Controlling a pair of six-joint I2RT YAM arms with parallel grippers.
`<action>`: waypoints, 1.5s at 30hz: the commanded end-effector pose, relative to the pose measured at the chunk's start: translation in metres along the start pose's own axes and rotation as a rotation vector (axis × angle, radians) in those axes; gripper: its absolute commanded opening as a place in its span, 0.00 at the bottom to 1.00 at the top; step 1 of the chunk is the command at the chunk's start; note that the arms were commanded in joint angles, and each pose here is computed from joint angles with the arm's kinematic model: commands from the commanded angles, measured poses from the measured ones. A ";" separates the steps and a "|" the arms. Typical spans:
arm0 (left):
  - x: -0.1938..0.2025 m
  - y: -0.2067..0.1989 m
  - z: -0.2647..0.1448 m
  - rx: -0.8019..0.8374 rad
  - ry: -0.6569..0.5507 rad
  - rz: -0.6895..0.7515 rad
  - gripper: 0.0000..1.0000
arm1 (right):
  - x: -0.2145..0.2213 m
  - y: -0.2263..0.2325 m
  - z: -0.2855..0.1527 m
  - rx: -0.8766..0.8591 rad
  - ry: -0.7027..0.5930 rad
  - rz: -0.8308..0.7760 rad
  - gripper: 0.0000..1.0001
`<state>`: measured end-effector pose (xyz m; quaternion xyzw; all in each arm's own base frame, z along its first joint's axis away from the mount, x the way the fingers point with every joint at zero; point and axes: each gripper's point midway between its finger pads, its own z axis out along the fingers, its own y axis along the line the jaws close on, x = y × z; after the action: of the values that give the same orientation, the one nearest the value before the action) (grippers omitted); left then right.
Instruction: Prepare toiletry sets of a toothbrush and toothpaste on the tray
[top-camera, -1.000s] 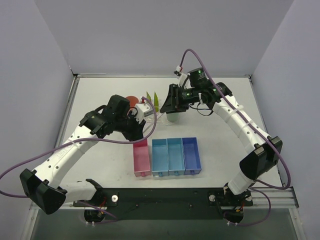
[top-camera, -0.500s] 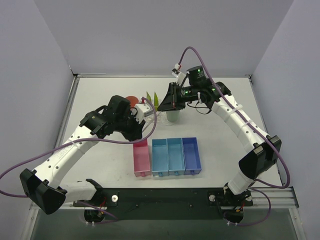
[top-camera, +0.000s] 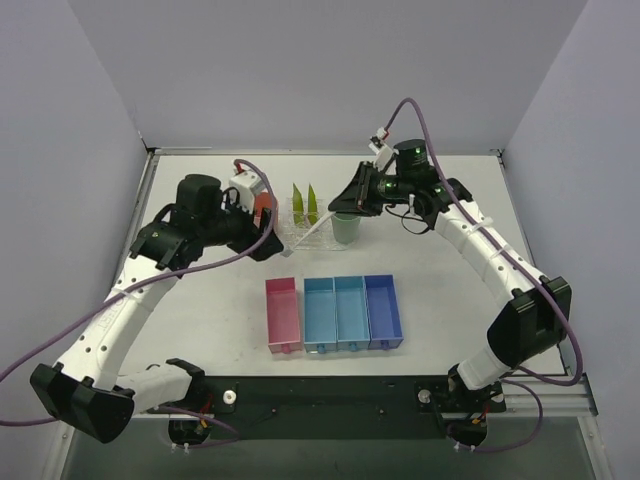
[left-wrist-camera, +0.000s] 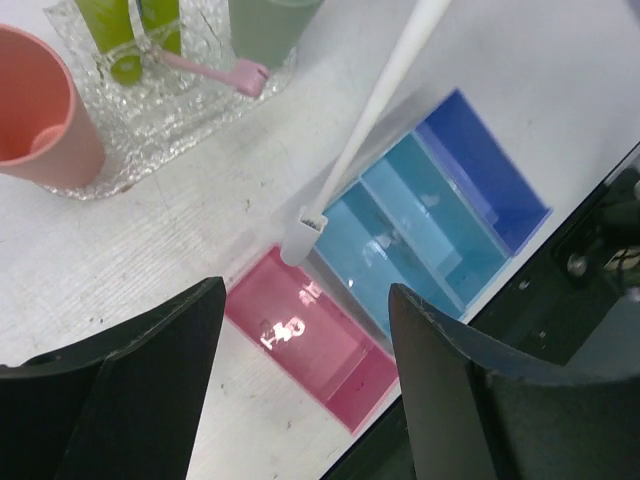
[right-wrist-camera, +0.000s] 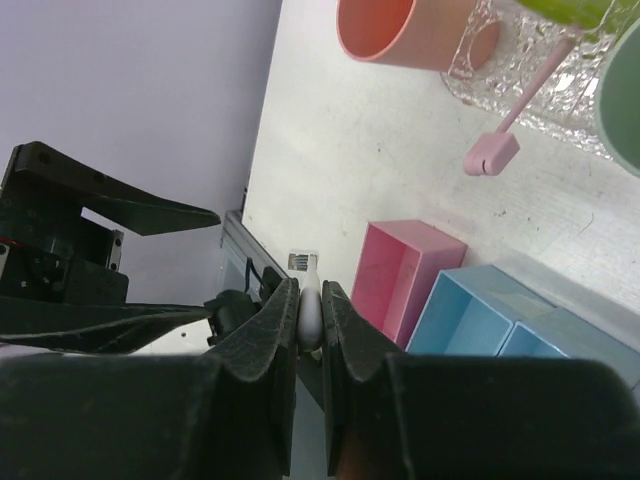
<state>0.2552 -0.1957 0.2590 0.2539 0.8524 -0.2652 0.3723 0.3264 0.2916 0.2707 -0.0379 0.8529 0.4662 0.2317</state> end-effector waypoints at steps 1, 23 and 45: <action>-0.067 -0.020 -0.028 0.136 -0.251 -0.133 0.77 | -0.045 0.048 -0.031 -0.171 -0.233 -0.064 0.00; -0.124 0.017 -0.051 0.403 -0.557 -0.658 0.77 | -0.076 0.116 -0.059 -0.542 -0.375 -0.131 0.00; -0.132 0.004 -0.059 0.568 -0.583 -0.721 0.61 | -0.078 0.113 -0.050 -0.581 -0.351 -0.114 0.00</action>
<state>0.3105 -0.1869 0.3757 -0.0731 0.6622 -0.6433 0.3772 0.3523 0.3052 0.3919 -0.0311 0.6606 0.6629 0.3510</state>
